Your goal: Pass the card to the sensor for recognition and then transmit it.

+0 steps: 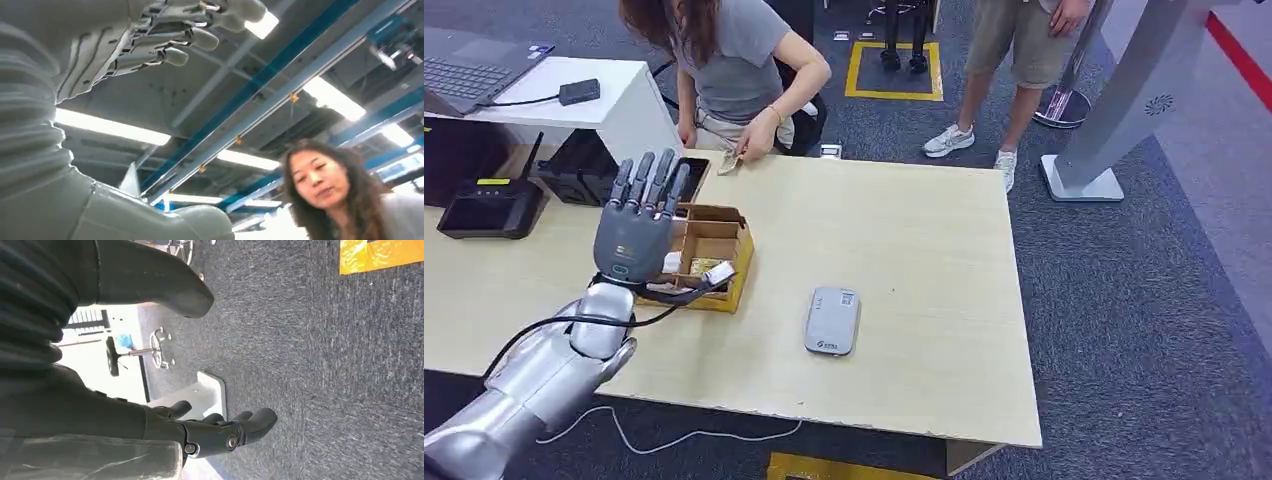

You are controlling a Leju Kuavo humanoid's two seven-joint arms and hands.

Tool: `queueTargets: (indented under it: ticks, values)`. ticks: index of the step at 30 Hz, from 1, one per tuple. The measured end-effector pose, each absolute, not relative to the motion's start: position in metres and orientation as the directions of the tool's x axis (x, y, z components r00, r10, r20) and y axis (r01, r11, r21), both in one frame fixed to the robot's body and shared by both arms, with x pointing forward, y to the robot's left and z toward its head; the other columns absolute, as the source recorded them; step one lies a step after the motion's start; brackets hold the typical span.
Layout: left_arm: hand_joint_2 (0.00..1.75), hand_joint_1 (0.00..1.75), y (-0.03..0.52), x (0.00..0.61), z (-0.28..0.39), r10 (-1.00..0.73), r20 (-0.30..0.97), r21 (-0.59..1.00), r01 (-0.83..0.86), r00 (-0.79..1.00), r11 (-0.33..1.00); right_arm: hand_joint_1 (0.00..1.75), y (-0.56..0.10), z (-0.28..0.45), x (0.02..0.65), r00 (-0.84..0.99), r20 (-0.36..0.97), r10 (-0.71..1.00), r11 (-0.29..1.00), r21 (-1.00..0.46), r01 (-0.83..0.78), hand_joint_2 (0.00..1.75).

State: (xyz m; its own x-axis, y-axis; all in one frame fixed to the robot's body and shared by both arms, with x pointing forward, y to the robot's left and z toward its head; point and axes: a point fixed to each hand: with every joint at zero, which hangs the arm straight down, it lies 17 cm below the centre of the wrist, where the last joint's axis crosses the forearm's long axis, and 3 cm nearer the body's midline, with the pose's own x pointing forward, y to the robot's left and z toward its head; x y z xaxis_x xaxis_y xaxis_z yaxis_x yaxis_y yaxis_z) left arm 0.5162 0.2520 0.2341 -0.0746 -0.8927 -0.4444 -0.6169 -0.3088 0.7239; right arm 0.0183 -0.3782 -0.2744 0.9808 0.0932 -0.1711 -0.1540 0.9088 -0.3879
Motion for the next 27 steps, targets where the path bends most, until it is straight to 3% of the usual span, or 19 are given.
queueTargets:
  ticks: [13,26,27]
  values:
    - [1.75,0.00,0.238,0.456,0.197,-0.883,-0.422,0.789,-0.564,-0.207,-0.244,0.00,-0.368,-0.276,0.008,0.982,-0.183,0.039,0.922,-0.373,-0.106,1.75]
    - [1.75,0.00,0.241,0.437,0.160,-0.852,-0.446,0.838,-0.463,-0.274,-0.289,0.00,-0.364,-0.276,0.003,0.981,-0.192,0.007,0.923,-0.376,-0.080,1.75]
    - [1.75,0.40,0.242,0.437,0.160,-0.853,-0.445,0.839,-0.460,-0.273,-0.291,0.00,-0.364,-0.276,0.003,0.981,-0.192,0.006,0.923,-0.376,-0.079,1.75]
